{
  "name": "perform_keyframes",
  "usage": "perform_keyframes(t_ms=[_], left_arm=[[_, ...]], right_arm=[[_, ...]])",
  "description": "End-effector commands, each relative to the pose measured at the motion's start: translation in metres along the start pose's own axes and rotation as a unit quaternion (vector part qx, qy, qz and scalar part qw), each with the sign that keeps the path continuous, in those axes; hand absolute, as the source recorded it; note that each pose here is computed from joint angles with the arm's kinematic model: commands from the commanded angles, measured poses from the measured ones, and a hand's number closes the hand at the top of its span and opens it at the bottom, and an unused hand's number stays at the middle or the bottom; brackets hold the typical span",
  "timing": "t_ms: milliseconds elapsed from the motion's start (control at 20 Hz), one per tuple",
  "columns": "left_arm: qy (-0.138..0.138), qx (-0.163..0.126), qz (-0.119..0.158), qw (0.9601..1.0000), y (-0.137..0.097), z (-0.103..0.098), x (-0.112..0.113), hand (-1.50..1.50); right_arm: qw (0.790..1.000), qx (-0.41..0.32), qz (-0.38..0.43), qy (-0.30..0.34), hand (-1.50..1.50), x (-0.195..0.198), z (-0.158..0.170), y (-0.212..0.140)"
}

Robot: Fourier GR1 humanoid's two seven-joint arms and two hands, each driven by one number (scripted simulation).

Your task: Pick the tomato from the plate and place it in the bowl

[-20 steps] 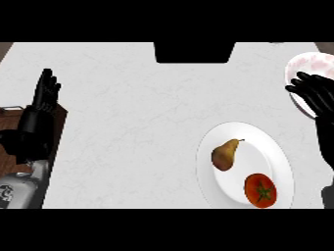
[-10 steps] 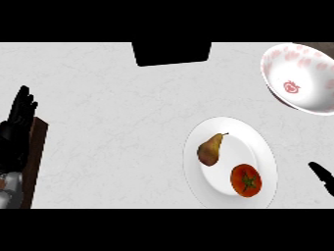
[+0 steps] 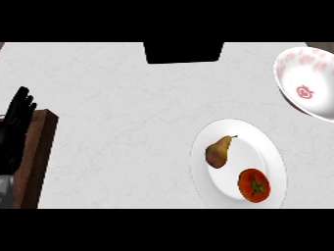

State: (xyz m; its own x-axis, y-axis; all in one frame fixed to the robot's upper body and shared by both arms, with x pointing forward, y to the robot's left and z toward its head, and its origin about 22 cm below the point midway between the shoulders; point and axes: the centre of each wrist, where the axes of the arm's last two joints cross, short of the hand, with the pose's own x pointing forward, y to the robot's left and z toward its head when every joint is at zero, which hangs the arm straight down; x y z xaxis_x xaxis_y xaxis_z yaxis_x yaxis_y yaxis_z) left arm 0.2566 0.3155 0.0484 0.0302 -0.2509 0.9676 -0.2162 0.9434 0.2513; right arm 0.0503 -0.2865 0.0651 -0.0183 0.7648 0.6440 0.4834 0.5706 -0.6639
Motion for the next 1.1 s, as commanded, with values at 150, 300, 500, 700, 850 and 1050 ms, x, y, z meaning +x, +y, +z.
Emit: perform_keyframes(t_ms=[150,300,500,700,850,1050], left_arm=[[0.000,-0.023,0.002,0.9997,0.003,-0.006,0.025,0.00],[-0.013,-0.025,0.000,0.9996,-0.018,-0.017,0.011,0.00],[-0.025,-0.032,-0.001,0.9992,-0.009,-0.009,0.021,0.00],[-0.021,-0.044,0.006,0.9988,-0.009,-0.016,0.026,0.00],[-0.024,-0.033,-0.002,0.9992,-0.010,-0.029,0.023,0.00],[-0.021,-0.043,0.002,0.9988,-0.019,-0.028,0.027,0.00]], right_arm=[[0.999,0.004,0.044,0.013,-1.50,0.056,-0.001,-0.041],[0.998,0.022,0.054,0.022,-1.50,0.064,-0.008,-0.042],[0.981,0.114,0.147,0.057,-1.50,0.040,-0.017,-0.045],[0.967,0.167,0.167,0.094,-1.50,0.042,-0.032,-0.041],[0.954,0.217,0.178,0.104,-1.50,0.052,-0.045,-0.037],[0.940,0.264,0.181,0.117,-1.50,0.051,-0.078,-0.011]])
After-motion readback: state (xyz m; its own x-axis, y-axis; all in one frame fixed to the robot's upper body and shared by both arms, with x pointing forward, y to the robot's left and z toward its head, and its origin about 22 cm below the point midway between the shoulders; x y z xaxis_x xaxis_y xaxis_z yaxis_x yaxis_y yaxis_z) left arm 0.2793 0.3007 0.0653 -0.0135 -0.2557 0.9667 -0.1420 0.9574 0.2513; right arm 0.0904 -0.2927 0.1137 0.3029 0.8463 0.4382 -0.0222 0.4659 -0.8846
